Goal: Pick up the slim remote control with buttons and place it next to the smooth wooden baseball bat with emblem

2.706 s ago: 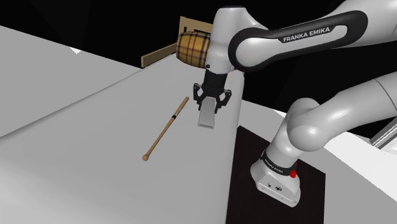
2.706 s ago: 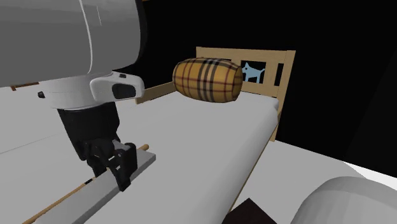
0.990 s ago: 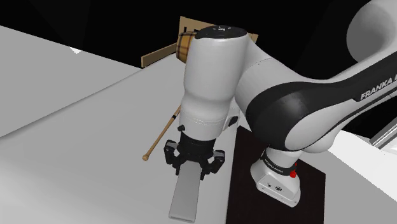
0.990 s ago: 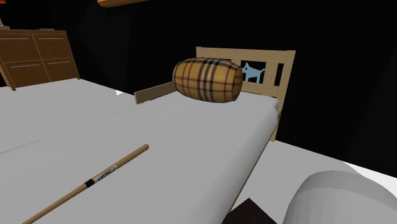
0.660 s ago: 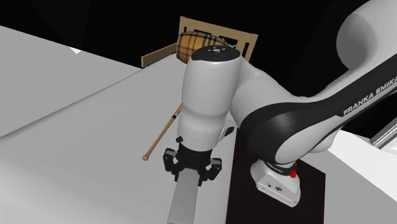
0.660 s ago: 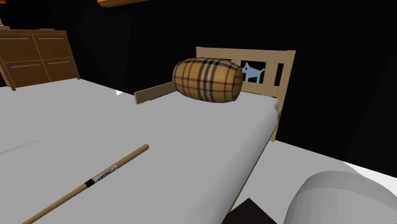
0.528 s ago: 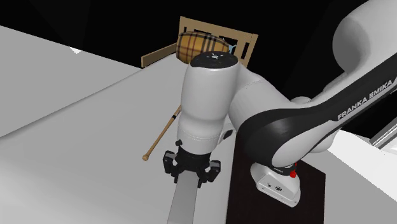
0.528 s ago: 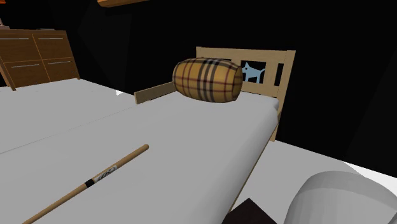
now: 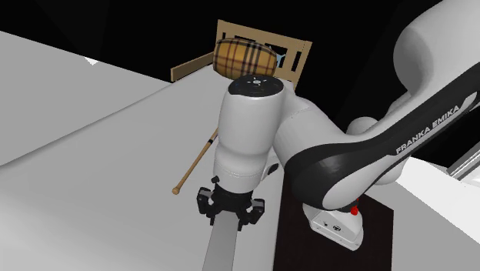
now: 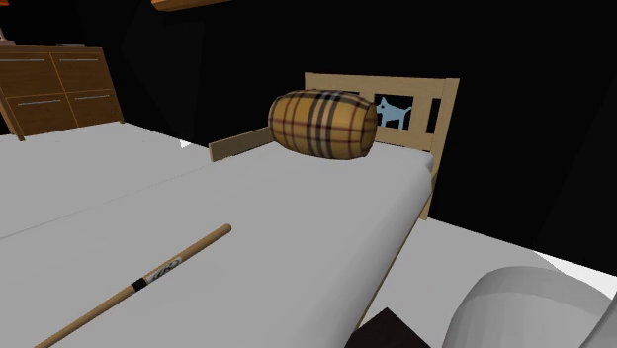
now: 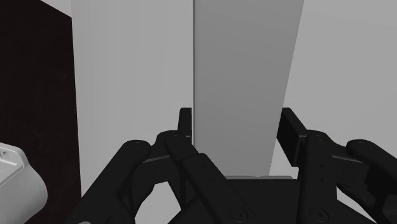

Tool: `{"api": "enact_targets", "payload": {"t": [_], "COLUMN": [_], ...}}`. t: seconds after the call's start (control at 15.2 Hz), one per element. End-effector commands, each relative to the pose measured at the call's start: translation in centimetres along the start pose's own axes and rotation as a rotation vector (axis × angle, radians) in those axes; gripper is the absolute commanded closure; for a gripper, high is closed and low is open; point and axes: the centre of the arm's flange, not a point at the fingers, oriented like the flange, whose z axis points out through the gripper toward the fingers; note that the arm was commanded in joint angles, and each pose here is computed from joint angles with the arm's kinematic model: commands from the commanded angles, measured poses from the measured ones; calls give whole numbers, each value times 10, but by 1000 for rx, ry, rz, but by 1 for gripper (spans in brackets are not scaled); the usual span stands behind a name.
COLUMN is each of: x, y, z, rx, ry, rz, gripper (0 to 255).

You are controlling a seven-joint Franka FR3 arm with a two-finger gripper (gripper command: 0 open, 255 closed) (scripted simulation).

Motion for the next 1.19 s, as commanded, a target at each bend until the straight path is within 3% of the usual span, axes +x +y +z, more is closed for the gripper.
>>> {"api": "enact_targets", "payload": {"t": [0.0, 0.07, 0.4, 0.66, 1.12], "x": [0, 0, 0, 0, 0], "y": [0, 0, 0, 0, 0], "z": [0, 0, 0, -50, -50], "rx": [0, 0, 0, 0, 0], "ry": [0, 0, 0, 0, 0], "rz": [0, 0, 0, 0, 0], "gripper": [255, 0, 0, 0, 0]}}
